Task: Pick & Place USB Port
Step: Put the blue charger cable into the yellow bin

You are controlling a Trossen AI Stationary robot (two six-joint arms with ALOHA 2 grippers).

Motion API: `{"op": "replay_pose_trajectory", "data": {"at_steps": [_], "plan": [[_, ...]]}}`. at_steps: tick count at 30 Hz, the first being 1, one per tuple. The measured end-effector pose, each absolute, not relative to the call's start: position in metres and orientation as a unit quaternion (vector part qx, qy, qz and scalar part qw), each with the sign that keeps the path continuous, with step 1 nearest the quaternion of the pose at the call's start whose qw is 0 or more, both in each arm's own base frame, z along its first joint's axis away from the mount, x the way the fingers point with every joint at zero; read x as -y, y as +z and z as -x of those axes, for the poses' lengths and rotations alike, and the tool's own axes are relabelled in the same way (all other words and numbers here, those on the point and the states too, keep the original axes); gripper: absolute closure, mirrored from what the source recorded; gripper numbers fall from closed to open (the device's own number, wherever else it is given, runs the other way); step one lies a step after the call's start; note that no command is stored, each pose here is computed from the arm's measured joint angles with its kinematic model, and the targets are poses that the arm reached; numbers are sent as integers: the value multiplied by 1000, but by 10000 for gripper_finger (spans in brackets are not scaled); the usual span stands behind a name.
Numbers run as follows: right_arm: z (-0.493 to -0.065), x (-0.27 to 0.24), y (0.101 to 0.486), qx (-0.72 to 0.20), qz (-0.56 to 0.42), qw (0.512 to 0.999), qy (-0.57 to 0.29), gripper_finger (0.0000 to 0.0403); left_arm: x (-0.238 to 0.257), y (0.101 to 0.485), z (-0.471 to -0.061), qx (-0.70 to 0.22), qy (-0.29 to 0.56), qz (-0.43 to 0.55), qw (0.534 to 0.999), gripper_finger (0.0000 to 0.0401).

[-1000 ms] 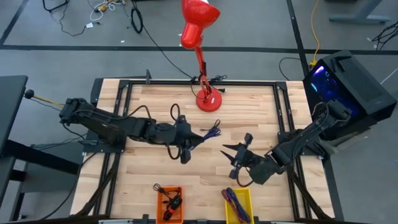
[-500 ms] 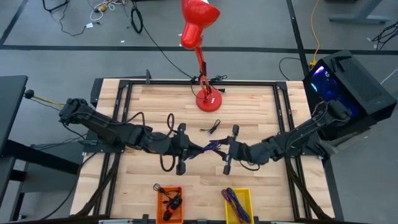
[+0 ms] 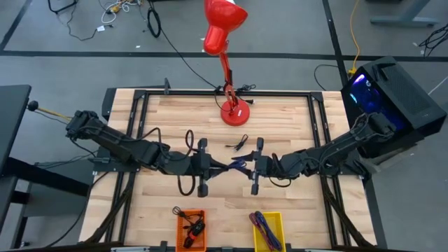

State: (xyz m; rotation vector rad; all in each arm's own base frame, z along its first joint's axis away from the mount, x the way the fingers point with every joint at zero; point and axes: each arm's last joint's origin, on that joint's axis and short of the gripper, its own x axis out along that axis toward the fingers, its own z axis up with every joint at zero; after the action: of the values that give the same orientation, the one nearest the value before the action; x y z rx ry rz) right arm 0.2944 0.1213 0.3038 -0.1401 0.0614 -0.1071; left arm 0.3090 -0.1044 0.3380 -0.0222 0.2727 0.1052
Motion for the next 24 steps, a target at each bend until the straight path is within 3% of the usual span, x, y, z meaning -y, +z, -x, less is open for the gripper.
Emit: {"op": "replay_pose_trajectory", "data": {"at_steps": [24], "plan": [[-294,-122,300,-50,54,996,-44,289,98,337,-307,-150,81,-27,985,378]]}}
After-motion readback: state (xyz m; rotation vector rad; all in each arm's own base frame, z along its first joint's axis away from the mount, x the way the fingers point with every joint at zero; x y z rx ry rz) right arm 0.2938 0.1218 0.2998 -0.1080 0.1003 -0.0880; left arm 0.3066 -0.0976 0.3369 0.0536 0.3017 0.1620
